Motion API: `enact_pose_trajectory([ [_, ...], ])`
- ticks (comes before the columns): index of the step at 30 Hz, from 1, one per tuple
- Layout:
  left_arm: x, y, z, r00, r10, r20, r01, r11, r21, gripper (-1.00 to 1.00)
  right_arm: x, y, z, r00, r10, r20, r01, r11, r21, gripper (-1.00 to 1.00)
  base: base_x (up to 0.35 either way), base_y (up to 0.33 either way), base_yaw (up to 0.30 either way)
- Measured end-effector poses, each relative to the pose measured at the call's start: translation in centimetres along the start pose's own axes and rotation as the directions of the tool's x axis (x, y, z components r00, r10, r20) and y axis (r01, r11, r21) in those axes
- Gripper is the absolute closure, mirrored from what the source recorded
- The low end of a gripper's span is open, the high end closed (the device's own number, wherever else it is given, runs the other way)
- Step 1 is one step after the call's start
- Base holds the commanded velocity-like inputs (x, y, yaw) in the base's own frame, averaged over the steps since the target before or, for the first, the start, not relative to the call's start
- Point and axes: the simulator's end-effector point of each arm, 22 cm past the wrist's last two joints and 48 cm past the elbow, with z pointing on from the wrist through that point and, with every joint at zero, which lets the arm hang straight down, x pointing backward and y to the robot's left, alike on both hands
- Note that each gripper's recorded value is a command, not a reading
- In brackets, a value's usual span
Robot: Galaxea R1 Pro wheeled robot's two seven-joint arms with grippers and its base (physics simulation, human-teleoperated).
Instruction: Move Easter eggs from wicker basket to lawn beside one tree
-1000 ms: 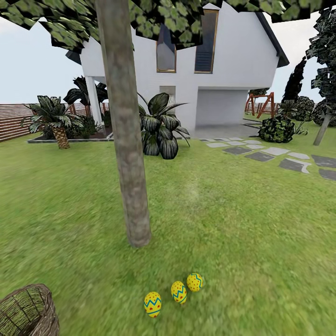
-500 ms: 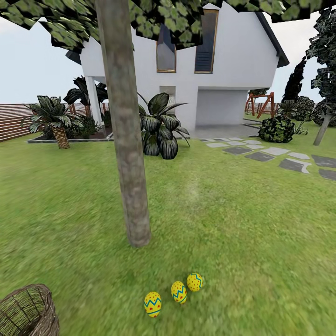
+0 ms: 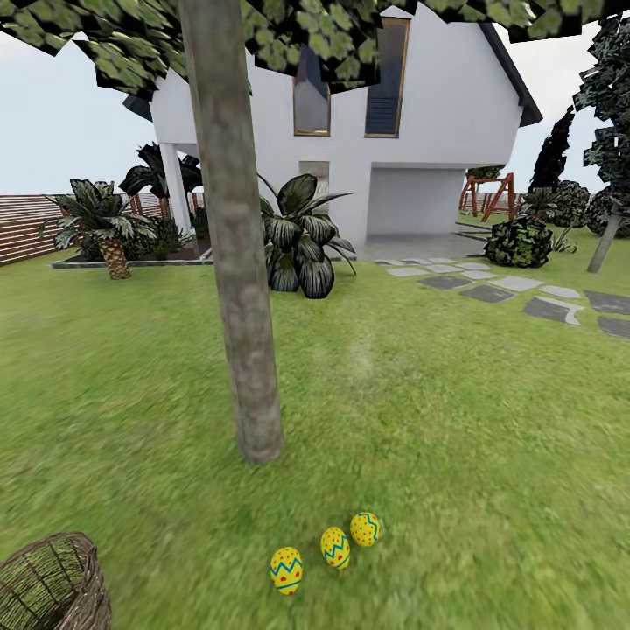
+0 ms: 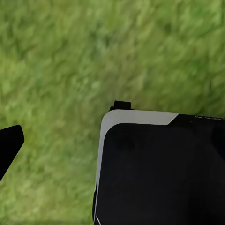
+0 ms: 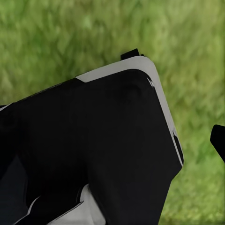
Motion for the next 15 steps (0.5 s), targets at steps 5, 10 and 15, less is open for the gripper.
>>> enact_pose_trajectory([
  [5,0.0,0.03,0.0,1.0,0.0,0.0,0.0,1.0,-0.001,-1.0,0.0,0.01,0.0,1.0,0.0,0.0,0.0,1.0,0.0,-1.0,0.0,0.0,0.0],
  [10,0.0,0.01,0.0,1.0,0.0,0.0,0.0,1.0,-0.001,-1.0,0.0,-0.01,0.0,1.0,0.0,0.0,0.0,1.0,0.0,-1.0,0.0,0.0,0.0],
  [15,0.0,0.04,0.0,1.0,0.0,0.0,0.0,1.0,-0.001,-1.0,0.0,0.0,0.0,1.0,0.0,0.0,0.0,1.0,0.0,-1.0,0.0,0.0,0.0],
])
